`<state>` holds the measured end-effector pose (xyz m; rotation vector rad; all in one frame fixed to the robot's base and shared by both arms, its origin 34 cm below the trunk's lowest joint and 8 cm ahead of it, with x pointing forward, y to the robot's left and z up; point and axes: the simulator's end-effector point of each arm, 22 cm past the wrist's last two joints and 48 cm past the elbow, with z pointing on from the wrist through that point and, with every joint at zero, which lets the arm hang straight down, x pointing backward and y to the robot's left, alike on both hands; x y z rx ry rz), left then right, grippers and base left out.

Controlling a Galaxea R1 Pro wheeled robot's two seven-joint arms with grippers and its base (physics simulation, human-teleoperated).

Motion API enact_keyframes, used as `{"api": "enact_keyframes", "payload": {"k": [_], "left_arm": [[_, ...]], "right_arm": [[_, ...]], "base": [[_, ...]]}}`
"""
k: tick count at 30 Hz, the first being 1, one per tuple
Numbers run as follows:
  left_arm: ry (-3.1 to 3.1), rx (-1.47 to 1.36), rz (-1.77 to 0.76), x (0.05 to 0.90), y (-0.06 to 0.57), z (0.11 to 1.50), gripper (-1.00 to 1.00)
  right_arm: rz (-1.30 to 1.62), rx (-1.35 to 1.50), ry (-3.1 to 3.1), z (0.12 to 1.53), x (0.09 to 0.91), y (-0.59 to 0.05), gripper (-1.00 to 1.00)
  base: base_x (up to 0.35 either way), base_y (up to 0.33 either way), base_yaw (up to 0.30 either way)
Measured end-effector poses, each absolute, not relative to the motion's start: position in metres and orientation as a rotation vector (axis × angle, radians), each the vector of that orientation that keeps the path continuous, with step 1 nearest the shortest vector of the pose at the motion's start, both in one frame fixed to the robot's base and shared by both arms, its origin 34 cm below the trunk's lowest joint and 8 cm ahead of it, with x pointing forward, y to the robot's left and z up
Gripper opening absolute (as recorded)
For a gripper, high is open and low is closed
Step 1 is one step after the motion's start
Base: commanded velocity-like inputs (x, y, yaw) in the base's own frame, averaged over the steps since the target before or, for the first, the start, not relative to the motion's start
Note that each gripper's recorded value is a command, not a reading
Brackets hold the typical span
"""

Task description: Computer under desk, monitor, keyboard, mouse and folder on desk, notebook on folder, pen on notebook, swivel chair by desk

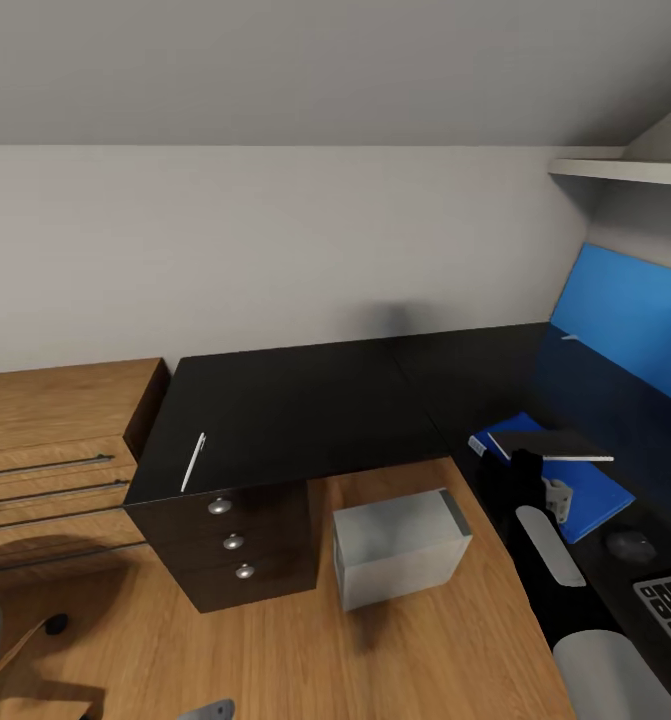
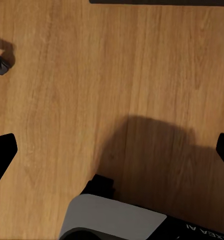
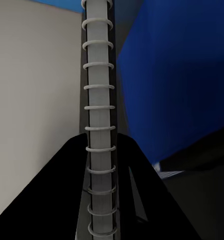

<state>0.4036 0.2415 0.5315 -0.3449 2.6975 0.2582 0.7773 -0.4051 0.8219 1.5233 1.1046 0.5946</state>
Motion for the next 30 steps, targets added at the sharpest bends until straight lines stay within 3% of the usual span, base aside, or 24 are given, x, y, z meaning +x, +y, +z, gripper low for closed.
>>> {"api": "enact_keyframes", "payload": {"k": [18,19,30], "left_arm": [[2.698,-0.344,0.259,0.4036,0.2411,0.5314,1.00],[2.698,-0.344,0.259,0.4036,0.2411,0.5314,1.00],[2.698,-0.344,0.259,0.4036,0.2412,0.5315,1.00]], "right_arm": [[0.595,1.524,1.106,0.8215,0.7775,-0.4048,-1.00],[0.595,1.524,1.107,0.8214,0.7775,-0.4048,1.00],[0.598,1.521,1.107,0.8220,0.7779,-0.4043,1.00]], "base": [[0.009,0.003,0.000],[0.000,0.000,0.000],[0.000,0.000,0.000]]}}
